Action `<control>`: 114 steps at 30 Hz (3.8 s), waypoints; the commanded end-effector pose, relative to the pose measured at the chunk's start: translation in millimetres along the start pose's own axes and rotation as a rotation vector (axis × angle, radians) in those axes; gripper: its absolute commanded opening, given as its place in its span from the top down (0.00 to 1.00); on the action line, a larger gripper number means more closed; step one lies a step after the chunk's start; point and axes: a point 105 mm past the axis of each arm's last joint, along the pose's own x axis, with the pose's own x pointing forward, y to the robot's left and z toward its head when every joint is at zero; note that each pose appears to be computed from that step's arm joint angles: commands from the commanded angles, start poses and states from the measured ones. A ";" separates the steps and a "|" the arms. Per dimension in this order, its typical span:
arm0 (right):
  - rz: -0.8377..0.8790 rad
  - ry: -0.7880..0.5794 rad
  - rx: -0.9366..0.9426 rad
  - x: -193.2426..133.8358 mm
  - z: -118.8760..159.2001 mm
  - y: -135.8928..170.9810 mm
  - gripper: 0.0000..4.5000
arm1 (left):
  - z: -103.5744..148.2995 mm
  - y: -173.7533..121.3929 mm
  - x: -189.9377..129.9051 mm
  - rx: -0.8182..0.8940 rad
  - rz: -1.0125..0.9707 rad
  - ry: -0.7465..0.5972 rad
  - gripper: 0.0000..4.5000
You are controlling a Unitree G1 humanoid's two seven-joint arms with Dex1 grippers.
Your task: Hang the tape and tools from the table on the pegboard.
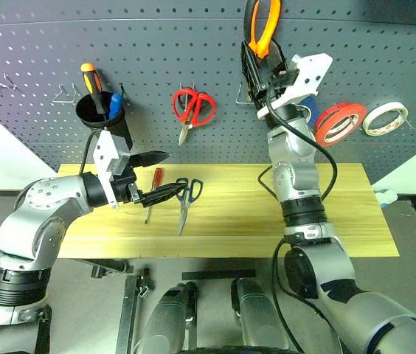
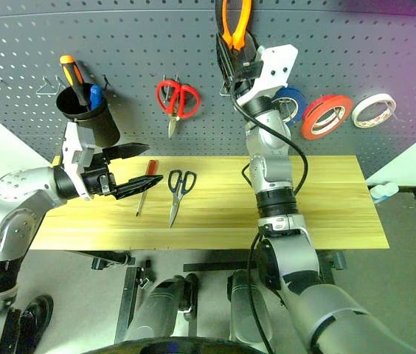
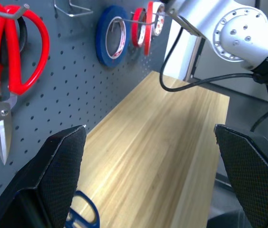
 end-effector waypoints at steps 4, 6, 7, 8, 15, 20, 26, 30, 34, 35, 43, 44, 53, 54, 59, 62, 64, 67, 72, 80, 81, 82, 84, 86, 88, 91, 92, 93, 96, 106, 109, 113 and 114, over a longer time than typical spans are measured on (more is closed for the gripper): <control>0.006 -0.112 -0.067 15.9 21.8 6.8 0.53 | 15.6 -1.9 -6.7 0.038 -0.002 -0.014 0.00; 0.002 -0.115 -0.095 16.4 20.3 6.2 0.53 | 15.5 -1.1 -8.8 0.037 0.002 -0.007 0.00; 0.000 -0.116 -0.101 16.4 19.4 5.4 0.53 | 15.5 -0.6 -10.0 0.034 0.006 -0.004 0.00; 0.000 -0.116 -0.106 16.4 18.8 4.7 0.53 | 15.4 -0.4 -11.0 0.032 0.008 -0.001 0.00; -0.018 -0.116 -0.120 15.4 15.9 -3.3 0.53 | 17.1 -1.0 -15.0 0.012 0.027 -0.011 0.00; -0.013 -0.107 -0.159 11.4 7.1 1.3 0.53 | 15.8 -4.7 -18.1 0.013 0.030 0.002 0.00; -0.023 -0.087 -0.164 7.1 -2.7 -0.3 0.53 | 18.4 -6.4 -24.5 0.016 0.032 0.020 0.00; -0.044 -0.049 -0.175 0.2 -15.8 -0.2 0.53 | 18.6 -8.4 -28.2 0.010 0.033 0.034 0.00; -0.056 -0.017 -0.198 -5.6 -25.2 -2.3 0.53 | 19.2 -9.7 -30.1 0.004 0.037 0.037 0.00; -0.062 -0.009 -0.201 -7.3 -27.2 -4.0 0.53 | 19.4 -9.7 -30.5 0.002 0.039 0.036 0.00; -0.062 0.042 -0.200 -14.9 -39.4 -7.8 0.53 | 29.5 -4.4 -31.4 0.044 0.083 -0.002 0.00; -0.062 0.045 -0.199 -15.5 -40.2 -7.9 0.53 | 31.9 -3.3 -31.1 0.043 0.090 -0.012 0.00; -0.082 0.101 -0.218 -24.7 -52.7 -17.4 0.53 | 45.1 -5.0 -33.6 0.033 0.125 -0.077 0.00; -0.078 0.105 -0.226 -25.3 -53.6 -17.2 0.53 | 46.3 -5.4 -34.3 0.030 0.128 -0.084 0.00; -0.079 0.116 -0.222 -27.5 -56.3 -18.2 0.53 | 49.0 -5.9 -37.0 0.031 0.150 -0.096 0.00; -0.088 0.122 -0.231 -28.7 -56.8 -21.1 0.53 | 48.7 -6.8 -37.4 0.027 0.152 -0.097 0.00; -0.097 0.126 -0.231 -29.6 -56.8 -24.9 0.45 | 47.8 -6.7 -37.9 0.028 0.154 -0.094 0.00; -0.098 0.131 -0.236 -30.8 -57.0 -28.0 0.27 | 46.7 -7.2 -38.5 0.023 0.152 -0.091 0.00; -0.103 0.122 -0.254 -29.8 -53.3 -32.0 0.01 | 47.9 -6.0 -37.7 0.017 0.148 -0.098 0.00; -0.129 0.072 -0.288 -26.3 -40.8 -34.9 0.01 | 44.9 -5.9 -36.4 0.010 0.141 -0.094 0.00; -0.126 0.056 -0.285 -25.5 -37.6 -33.8 0.01 | 44.8 -5.9 -36.7 0.010 0.142 -0.094 0.00; -0.124 0.041 -0.281 -24.7 -34.6 -32.5 0.01 | 44.8 -5.9 -37.0 0.011 0.142 -0.093 0.00; -0.113 0.011 -0.276 -22.6 -28.1 -28.2 0.01 | 44.9 -6.4 -37.2 0.008 0.141 -0.094 0.00; -0.098 -0.013 -0.275 -21.3 -21.9 -23.9 0.01 | 44.6 -6.6 -37.3 0.008 0.140 -0.092 0.00; -0.082 -0.053 -0.280 -20.3 -11.4 -19.5 0.01 | 44.3 -6.9 -36.9 0.005 0.137 -0.091 0.00; -0.071 -0.107 -0.254 -18.8 5.5 -15.6 0.01 | 42.5 -7.6 -36.1 -0.004 0.131 -0.089 0.00; -0.067 -0.114 -0.248 -18.6 9.1 -14.5 0.01 | 41.7 -8.2 -35.5 -0.005 0.128 -0.088 0.00; -0.062 -0.123 -0.243 -18.4 12.6 -13.2 0.01 | 41.4 -8.4 -35.2 -0.010 0.126 -0.090 0.00; -0.057 -0.152 -0.222 -16.4 25.4 -11.3 0.01 | 41.4 -7.3 -33.4 -0.015 0.121 -0.093 0.00; -0.063 -0.222 -0.194 -11.7 57.0 -12.1 0.01 | 40.4 -6.1 -29.8 -0.017 0.105 -0.092 0.00; -0.070 -0.237 -0.191 -12.0 66.4 -15.1 0.01 | 39.7 -5.8 -27.8 -0.019 0.103 -0.096 0.00; -0.074 -0.224 -0.179 -20.0 78.5 -23.6 0.01 | 38.8 -5.3 -25.1 -0.018 0.100 -0.104 0.00; -0.076 -0.222 -0.176 -22.4 84.4 -26.9 0.01 | 38.3 -4.6 -24.6 -0.021 0.103 -0.110 0.00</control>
